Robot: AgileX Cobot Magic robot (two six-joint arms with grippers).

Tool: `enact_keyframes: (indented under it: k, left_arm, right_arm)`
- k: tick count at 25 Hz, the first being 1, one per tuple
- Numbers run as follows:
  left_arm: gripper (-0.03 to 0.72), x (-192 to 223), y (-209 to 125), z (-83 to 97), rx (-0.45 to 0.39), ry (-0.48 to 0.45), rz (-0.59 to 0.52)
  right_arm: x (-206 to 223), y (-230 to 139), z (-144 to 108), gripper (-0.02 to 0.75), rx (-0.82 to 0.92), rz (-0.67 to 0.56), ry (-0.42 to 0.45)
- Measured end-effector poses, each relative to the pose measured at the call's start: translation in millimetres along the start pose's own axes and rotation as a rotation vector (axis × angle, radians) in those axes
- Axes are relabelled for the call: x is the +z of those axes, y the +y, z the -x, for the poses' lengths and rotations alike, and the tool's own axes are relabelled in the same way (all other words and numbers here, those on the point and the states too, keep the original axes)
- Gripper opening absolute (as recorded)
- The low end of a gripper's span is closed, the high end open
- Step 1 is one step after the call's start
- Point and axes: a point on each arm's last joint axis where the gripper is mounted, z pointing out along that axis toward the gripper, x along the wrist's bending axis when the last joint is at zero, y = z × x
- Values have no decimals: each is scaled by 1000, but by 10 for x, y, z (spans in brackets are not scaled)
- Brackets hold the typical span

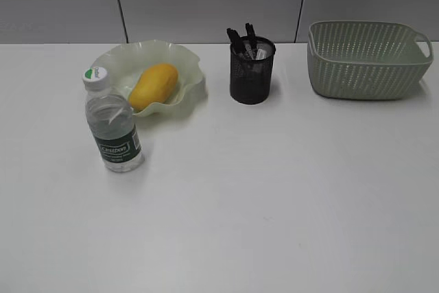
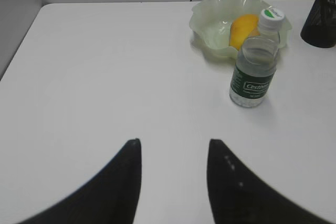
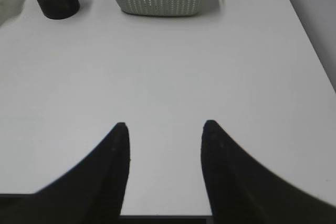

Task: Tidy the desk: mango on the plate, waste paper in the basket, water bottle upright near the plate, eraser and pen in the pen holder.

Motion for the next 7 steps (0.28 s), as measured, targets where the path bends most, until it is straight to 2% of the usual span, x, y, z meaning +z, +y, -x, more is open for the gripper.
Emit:
enact_keyframes:
  k: [7]
  left_arm:
    - [287, 0, -1, 0, 0, 1, -1]
  right_arm:
    - [0, 1, -17, 366, 11, 0, 19]
